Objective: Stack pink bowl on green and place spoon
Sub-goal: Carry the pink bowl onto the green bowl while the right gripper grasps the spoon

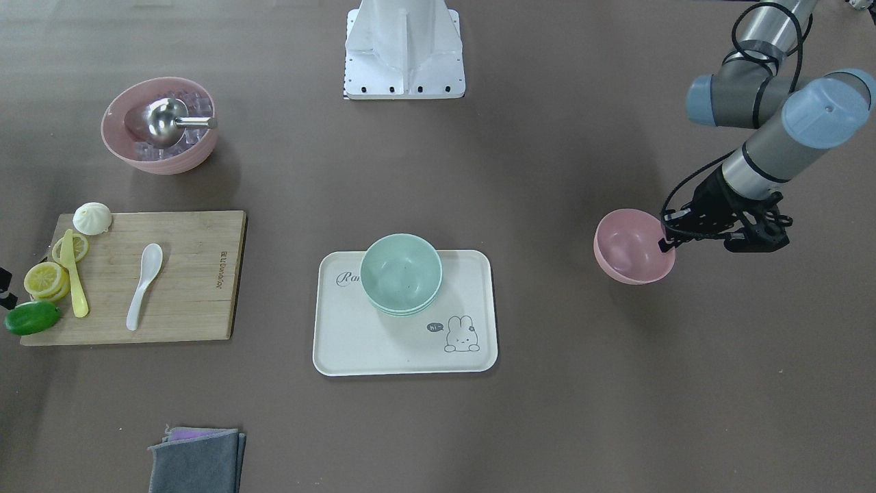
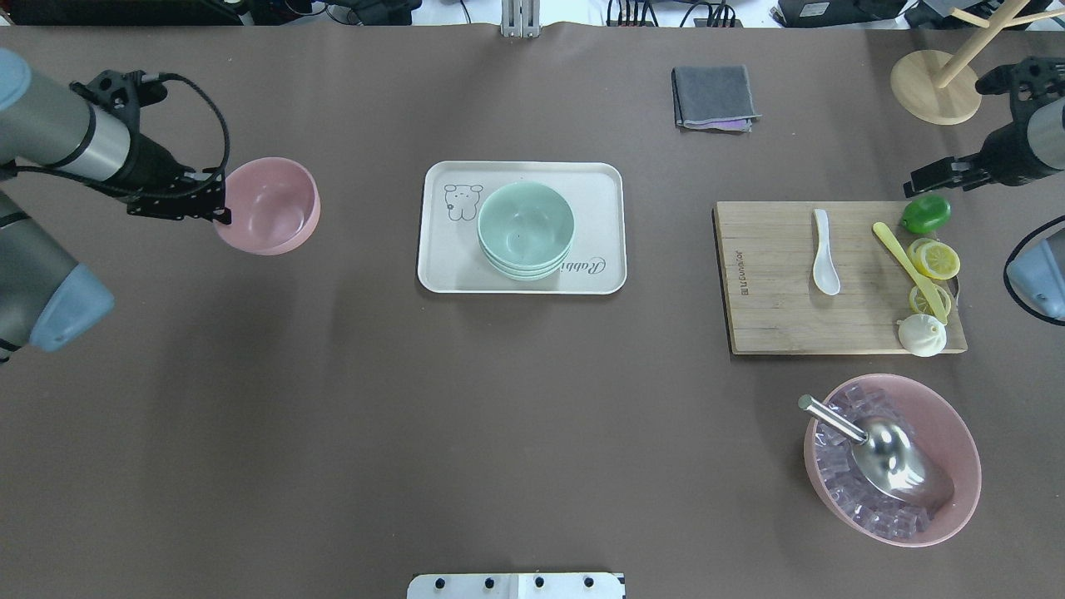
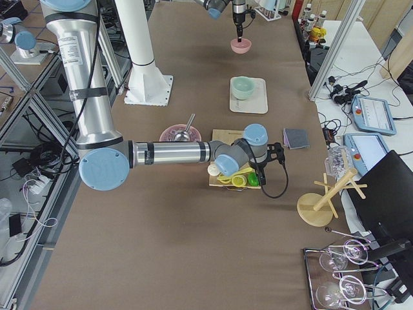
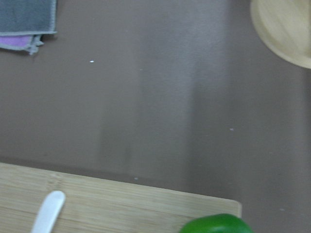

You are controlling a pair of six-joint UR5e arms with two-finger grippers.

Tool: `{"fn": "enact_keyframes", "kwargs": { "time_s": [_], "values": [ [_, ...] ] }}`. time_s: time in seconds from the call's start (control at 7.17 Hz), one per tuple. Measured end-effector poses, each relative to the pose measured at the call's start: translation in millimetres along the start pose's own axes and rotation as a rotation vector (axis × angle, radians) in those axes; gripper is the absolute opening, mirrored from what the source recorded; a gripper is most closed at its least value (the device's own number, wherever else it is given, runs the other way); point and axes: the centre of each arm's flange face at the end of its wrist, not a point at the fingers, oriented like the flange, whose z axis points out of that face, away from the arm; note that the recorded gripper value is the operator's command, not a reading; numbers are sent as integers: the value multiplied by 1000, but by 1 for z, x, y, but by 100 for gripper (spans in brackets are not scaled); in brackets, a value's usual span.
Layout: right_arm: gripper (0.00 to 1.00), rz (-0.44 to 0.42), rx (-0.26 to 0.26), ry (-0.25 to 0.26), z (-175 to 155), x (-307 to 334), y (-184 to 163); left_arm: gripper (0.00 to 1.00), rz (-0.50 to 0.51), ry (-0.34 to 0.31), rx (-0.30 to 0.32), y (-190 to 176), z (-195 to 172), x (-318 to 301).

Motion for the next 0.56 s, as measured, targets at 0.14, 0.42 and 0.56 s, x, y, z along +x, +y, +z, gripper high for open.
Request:
{"fn": "enact_keyframes", "kwargs": {
  "time_s": [0.14, 0.42, 0.56],
  "values": [
    [98, 47, 6, -16, 6, -39, 4, 0, -18, -3, -9, 2, -13, 58],
    [90, 132, -26, -47, 23, -94, 30, 0, -36, 2, -22, 24, -24, 153],
    [86, 147, -53, -49, 35, -106, 43, 0, -32, 2, -7, 39, -20, 183]
  ]
}}
